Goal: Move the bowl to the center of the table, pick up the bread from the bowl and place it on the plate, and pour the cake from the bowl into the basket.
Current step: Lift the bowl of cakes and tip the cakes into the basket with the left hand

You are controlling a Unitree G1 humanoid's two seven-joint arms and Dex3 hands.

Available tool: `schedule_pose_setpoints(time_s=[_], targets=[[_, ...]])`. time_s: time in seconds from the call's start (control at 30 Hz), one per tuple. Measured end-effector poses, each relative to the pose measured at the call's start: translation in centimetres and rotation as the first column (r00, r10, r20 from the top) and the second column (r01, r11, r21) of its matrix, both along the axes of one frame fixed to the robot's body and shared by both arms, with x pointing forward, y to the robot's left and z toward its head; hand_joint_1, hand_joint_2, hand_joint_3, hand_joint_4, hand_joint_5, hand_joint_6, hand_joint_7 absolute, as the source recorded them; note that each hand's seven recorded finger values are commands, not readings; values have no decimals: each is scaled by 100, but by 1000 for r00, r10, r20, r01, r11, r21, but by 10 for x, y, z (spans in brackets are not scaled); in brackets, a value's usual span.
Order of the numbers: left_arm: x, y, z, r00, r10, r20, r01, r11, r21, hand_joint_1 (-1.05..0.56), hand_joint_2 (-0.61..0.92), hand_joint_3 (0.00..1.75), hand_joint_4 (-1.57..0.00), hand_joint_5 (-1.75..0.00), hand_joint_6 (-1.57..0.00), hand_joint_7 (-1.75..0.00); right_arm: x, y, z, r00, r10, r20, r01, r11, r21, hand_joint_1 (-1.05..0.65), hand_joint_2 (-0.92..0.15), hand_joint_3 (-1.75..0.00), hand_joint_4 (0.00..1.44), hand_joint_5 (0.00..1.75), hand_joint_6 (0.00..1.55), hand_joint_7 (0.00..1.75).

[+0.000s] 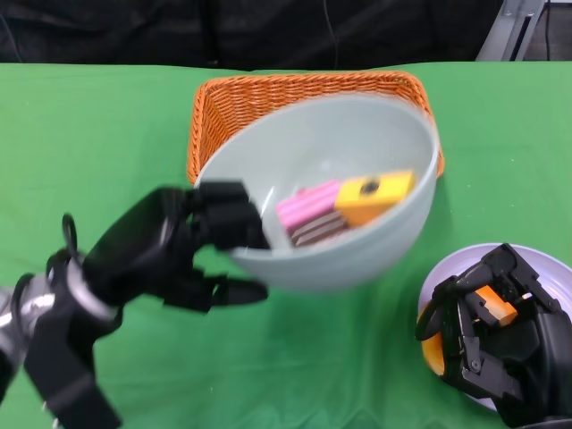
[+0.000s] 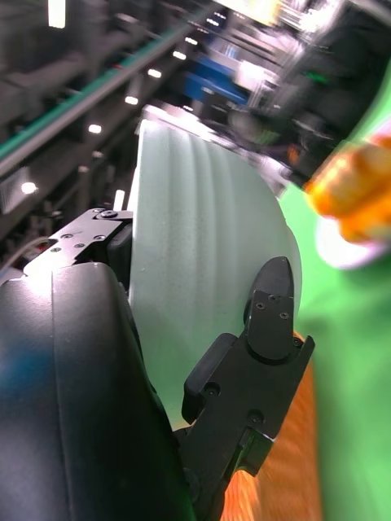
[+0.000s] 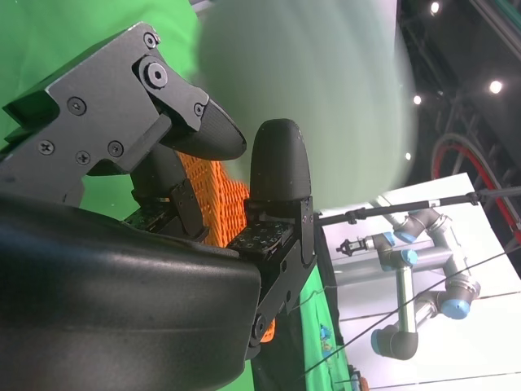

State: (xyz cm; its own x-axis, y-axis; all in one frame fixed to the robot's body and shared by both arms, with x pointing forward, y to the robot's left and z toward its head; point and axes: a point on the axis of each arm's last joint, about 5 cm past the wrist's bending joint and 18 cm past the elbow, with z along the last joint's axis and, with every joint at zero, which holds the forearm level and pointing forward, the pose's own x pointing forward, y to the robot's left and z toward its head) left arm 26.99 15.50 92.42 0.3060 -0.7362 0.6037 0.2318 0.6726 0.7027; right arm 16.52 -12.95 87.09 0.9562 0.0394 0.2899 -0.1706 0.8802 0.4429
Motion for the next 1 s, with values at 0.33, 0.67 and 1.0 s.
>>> schedule_pose_setpoints(time_s=[0.33, 0.67, 1.0], targets=[[9, -10, 19, 993, -50, -107, 47, 998, -29, -23, 92, 51, -63, -175, -61, -144, 0, 0, 0, 1000, 0, -6, 0, 1000, 0, -18, -47, -126, 75, 175, 56, 155], [14, -15, 22, 978, -68, -198, 59, 997, -53, -18, 91, 54, -63, -175, -62, -145, 0, 0, -1, 1000, 0, -9, 0, 1000, 1, -19, -48, -125, 74, 175, 54, 155], [23, -20, 25, 970, -50, -237, 40, 998, -46, -20, 89, 56, -61, -175, -58, -148, 1, 4, -3, 1000, -2, -14, 2, 1000, 5, -17, -47, -127, 76, 175, 56, 157]])
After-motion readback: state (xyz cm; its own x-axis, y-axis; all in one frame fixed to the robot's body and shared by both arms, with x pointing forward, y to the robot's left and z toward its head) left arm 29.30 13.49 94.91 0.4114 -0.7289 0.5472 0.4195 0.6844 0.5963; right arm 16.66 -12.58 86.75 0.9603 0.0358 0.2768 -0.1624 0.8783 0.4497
